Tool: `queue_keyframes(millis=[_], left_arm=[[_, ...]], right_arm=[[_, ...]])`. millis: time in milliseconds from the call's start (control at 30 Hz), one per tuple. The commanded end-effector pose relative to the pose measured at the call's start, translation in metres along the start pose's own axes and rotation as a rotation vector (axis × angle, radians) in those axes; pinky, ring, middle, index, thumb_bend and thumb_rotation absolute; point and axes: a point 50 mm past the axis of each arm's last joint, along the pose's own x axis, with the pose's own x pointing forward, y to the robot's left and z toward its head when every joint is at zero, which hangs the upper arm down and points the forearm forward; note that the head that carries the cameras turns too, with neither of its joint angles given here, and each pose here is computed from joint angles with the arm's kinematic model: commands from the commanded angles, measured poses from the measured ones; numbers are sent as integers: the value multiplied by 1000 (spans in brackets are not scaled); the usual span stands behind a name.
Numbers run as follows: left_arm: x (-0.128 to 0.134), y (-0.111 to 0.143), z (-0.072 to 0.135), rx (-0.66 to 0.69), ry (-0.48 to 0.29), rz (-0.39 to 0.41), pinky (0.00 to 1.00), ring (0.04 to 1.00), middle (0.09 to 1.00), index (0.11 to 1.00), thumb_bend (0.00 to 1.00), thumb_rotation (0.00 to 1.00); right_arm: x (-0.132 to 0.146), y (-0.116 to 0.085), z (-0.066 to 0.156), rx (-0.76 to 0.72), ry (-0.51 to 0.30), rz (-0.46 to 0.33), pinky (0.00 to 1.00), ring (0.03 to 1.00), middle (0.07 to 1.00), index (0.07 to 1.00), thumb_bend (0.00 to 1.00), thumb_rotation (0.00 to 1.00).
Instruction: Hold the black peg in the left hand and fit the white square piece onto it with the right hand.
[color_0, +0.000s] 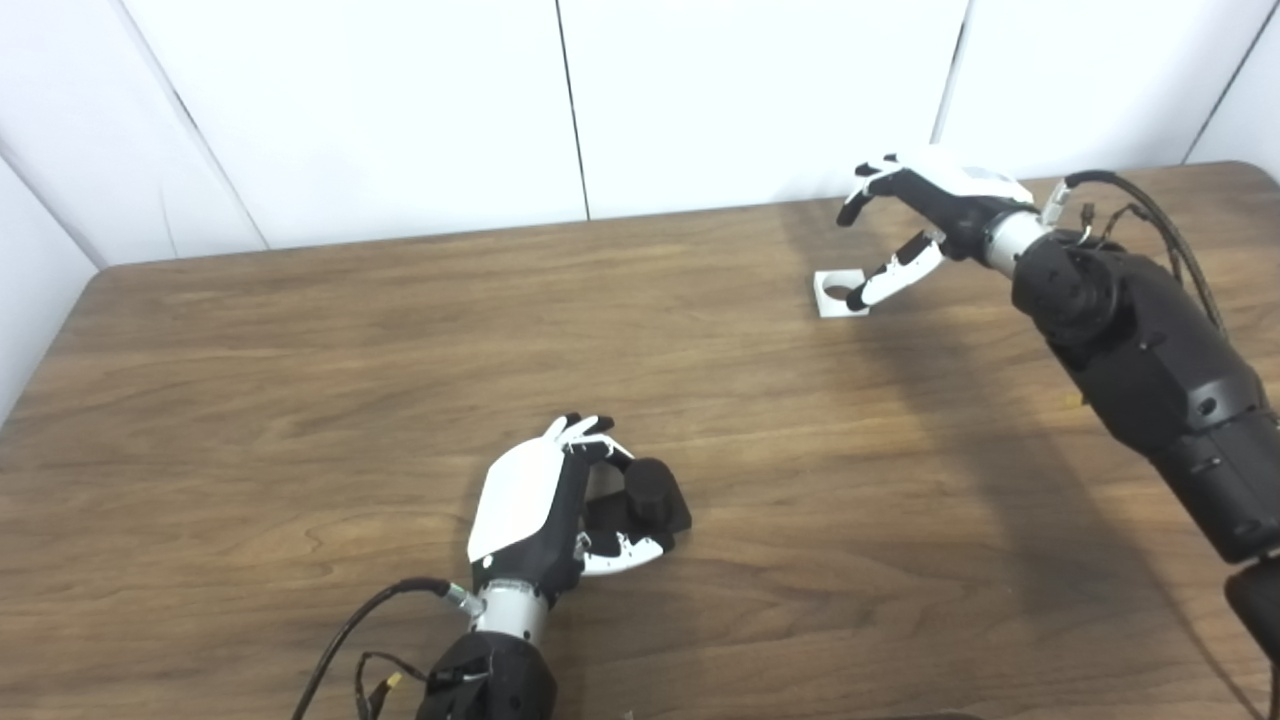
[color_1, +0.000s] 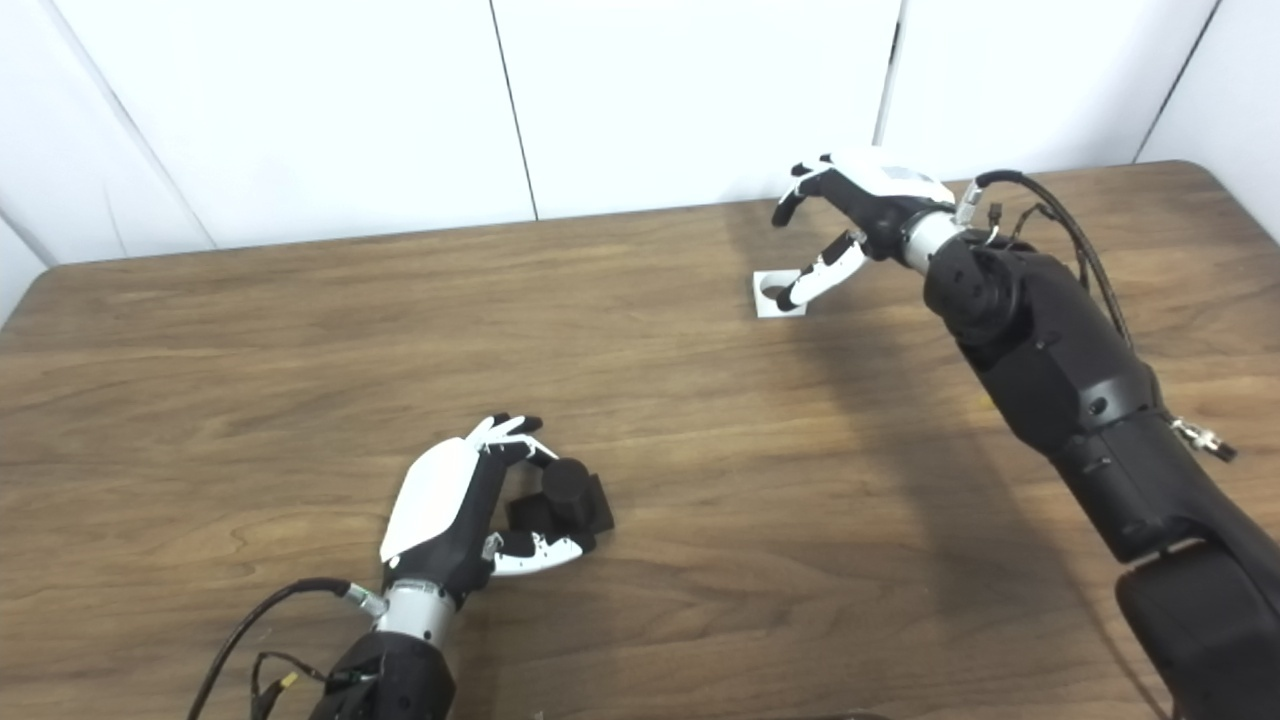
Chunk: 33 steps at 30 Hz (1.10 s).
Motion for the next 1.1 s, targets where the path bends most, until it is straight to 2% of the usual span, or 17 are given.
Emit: queue_keyframes(millis=[0, 600, 1067], left_arm=[[1, -10, -2, 8, 17, -47, 899, 957, 880, 491, 518, 74], [0, -9, 1, 5, 8, -40, 899, 960, 884, 491, 517, 73], [-2, -10, 5, -1, 8, -39, 906, 962, 882, 491, 517, 73]], right_arm=[[5, -34, 11, -46, -36, -64, 1000, 1000, 946, 687, 932, 277], [20, -21, 14, -71, -15, -15, 1000, 1000, 948, 690, 928, 288], [33, -21, 15, -60, 5, -16, 1000, 1000, 948, 697, 909, 279]])
